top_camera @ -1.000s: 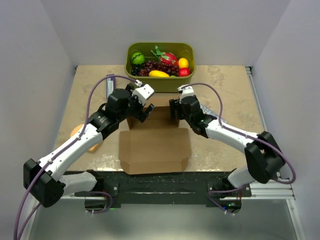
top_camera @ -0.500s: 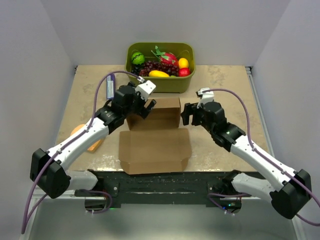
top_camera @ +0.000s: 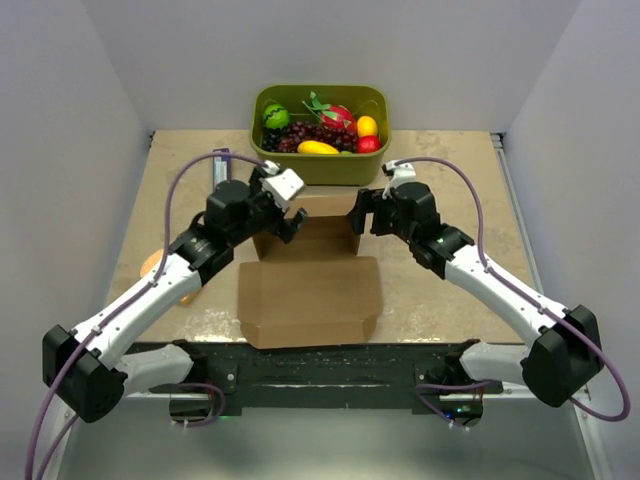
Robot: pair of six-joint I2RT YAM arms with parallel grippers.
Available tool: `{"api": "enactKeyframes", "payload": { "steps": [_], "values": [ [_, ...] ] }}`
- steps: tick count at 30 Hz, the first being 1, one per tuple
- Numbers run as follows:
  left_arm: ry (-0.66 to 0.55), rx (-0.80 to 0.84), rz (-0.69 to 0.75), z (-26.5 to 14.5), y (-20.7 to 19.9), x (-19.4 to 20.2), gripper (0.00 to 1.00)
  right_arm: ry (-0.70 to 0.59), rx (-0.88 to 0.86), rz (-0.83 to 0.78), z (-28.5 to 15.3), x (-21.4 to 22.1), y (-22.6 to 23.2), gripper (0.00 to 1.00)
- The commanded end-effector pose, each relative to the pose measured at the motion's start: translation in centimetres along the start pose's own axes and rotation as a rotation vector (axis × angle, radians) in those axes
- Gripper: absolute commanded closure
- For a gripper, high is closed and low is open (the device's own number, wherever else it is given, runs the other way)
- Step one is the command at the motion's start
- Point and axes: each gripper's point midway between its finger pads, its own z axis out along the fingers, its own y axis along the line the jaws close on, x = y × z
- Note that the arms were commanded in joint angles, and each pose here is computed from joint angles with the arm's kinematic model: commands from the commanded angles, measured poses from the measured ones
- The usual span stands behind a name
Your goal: Fold the paper box
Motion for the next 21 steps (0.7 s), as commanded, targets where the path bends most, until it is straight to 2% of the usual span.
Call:
{"api": "enactKeyframes", "payload": {
  "steps": [1,3,8,15,21],
  "values": [
    [0.043,-0.059,0.158,0.9,-0.4,1.2,0.05,-0.122,-0.097,0.058,-0.7,-4.3,2.1,0.13],
    [0.051,-0.091,0.180,1.0,0.0,1.3,0.05,-0.134,-0.104,0.062,-1.1,-4.4,2.1,0.13],
    [0.091,-0.029,0.251,2.5,-2.4,2.8,0.04,-0.170,-0.048,0.054,-2.2,-5.0,0.9,0.11],
    [0.163,-0.141,0.328,3.6,-1.2,4.3,0.04,-0.207,-0.036,0.055,-3.4,-5.6,0.5,0.11],
    [0.197,-0.163,0.364,4.9,-1.0,5.5,0.04,-0.224,-0.041,0.048,-3.8,-6.0,0.4,0.11]
  ]
}}
